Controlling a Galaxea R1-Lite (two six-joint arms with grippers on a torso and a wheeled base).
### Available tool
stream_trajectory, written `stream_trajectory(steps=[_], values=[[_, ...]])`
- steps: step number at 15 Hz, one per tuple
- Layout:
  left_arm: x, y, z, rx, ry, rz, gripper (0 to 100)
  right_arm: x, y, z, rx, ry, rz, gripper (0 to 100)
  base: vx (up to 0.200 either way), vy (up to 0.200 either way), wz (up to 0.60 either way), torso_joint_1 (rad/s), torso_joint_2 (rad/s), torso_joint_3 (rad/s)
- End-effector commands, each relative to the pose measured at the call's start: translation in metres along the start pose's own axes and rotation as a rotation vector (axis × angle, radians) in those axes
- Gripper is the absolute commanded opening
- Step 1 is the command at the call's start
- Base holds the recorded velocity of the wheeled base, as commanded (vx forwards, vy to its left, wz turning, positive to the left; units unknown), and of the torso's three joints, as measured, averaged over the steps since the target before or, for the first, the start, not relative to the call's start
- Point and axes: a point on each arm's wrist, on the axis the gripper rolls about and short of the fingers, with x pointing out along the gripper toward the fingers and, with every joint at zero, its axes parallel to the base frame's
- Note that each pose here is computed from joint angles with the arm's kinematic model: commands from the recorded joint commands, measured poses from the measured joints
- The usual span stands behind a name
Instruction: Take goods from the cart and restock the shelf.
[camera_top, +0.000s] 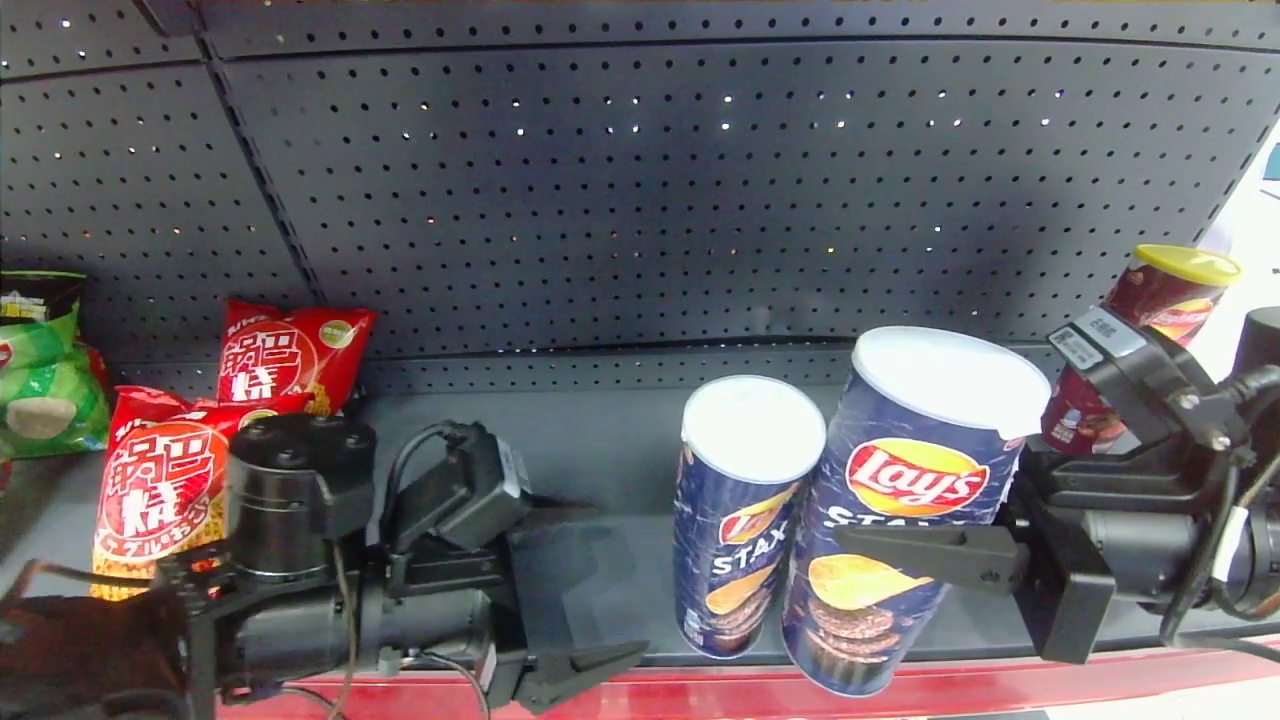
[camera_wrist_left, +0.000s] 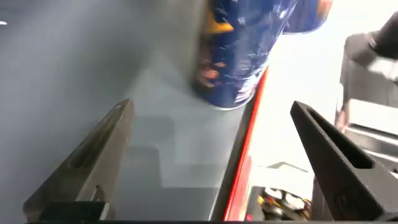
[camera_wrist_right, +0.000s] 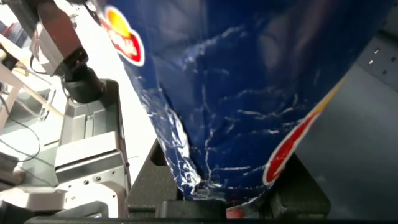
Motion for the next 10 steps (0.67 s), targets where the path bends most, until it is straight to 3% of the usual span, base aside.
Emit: stream_trajectory(steps=[1,2,6,7,9,10], values=[[-0.061,-0.012,0.022,0.048,-0.135,0.173,100,-0.002,0.002,-0.001,0.001,0.001,-0.001,0,0.000,0.000,0.00,0.000,0.00,0.000],[-0.091,-0.021,0.018,0.062,-0.170,0.259,100,-0.002,0.002,-0.003,0.005,0.006,0.000,0,0.000,0.000,0.00,0.000,0.00,0.000],[-0.155,-0.068,-0.038,0.015,-0.146,0.536,100,-0.001,0.002,-0.003,0.005,0.006,0.001,0,0.000,0.000,0.00,0.000,0.00,0.000],[-0.164,-0.078,-0.044,-0.001,-0.142,0.578,100,-0.001,0.002,-0.003,0.004,0.004,0.001,0,0.000,0.000,0.00,0.000,0.00,0.000],[-0.180,-0.105,-0.062,-0.069,-0.139,0.713,100,-0.002,0.002,-0.003,0.007,0.006,0.000,0,0.000,0.000,0.00,0.000,0.00,0.000],[-0.183,-0.114,-0.069,-0.086,-0.134,0.751,100,-0.003,0.002,-0.003,0.007,0.004,-0.003,0,0.000,0.000,0.00,0.000,0.00,0.000]])
